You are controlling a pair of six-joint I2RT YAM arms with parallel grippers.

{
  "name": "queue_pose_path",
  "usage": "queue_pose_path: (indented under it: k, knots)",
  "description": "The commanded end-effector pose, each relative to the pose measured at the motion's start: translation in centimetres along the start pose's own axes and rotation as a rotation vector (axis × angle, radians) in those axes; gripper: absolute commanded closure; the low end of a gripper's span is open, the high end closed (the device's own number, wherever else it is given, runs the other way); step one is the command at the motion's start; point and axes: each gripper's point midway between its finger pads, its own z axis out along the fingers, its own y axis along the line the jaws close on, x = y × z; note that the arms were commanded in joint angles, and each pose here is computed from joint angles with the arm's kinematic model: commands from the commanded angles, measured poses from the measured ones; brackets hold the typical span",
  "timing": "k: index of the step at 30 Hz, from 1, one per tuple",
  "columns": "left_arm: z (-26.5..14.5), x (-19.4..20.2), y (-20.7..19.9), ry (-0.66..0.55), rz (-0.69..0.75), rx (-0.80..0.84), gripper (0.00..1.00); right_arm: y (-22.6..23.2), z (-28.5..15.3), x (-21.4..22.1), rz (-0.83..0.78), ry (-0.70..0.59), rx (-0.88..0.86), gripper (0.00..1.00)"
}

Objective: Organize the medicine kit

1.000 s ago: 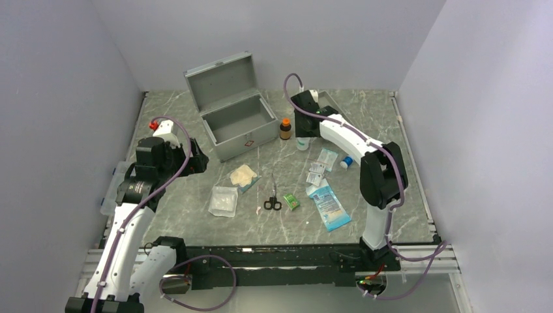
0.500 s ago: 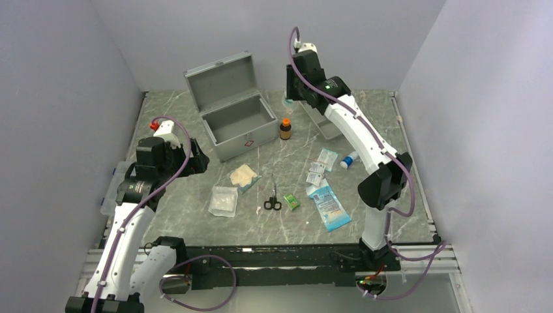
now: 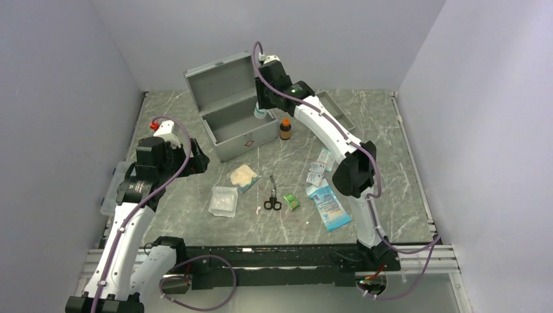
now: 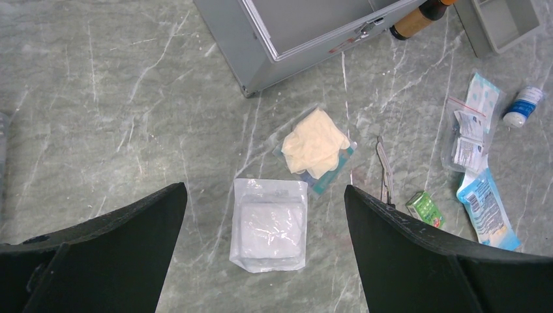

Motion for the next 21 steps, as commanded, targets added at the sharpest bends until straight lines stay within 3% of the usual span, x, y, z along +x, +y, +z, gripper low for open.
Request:
queue_pose_path:
  k: [1, 21]
  knots:
    - [-0.7, -1.4, -0.8, -0.049, -0.003, 0.031, 0.01, 2.3, 0.3, -2.9, 0.005, -0.105, -0.081, 1.00]
    - [-0.8, -1.4, -0.8, -0.050, -0.002, 0.031, 0.01, 3.1, 8.6, 2.7, -0.021, -0.017, -0.070, 1.00]
